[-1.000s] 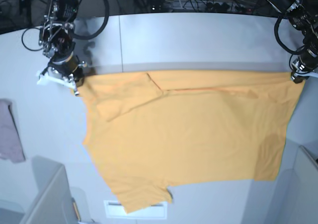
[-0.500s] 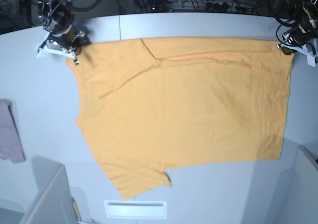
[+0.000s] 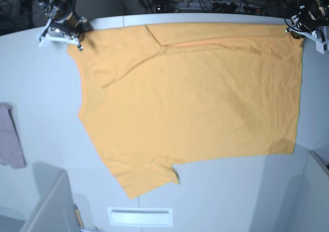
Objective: Fold the T-shirt properly
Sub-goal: 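Drag the shirt toward the robot with both grippers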
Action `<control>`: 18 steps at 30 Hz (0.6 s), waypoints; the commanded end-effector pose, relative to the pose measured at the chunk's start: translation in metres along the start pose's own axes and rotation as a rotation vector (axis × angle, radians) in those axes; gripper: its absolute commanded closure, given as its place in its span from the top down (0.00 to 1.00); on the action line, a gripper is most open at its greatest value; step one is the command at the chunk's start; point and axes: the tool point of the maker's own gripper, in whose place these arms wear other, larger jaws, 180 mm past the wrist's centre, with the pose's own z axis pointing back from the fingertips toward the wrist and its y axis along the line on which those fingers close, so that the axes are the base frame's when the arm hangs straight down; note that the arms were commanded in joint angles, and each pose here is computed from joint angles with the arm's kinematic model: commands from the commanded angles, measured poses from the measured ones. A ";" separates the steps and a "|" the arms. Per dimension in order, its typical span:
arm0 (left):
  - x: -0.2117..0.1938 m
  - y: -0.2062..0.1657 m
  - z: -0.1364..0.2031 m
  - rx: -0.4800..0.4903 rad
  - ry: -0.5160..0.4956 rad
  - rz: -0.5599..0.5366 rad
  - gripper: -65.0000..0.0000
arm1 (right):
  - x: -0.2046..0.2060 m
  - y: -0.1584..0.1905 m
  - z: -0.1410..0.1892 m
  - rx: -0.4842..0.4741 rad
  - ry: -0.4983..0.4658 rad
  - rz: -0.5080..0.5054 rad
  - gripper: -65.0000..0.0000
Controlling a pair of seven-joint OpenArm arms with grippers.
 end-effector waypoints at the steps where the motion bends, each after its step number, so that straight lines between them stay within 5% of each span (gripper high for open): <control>1: 0.009 0.003 0.006 0.008 -0.027 -0.018 0.00 | 0.008 0.005 0.006 0.019 -0.031 0.020 0.00; 18: -0.001 0.008 0.009 0.020 -0.003 -0.020 0.00 | -0.006 -0.006 0.014 -0.005 0.020 0.029 0.00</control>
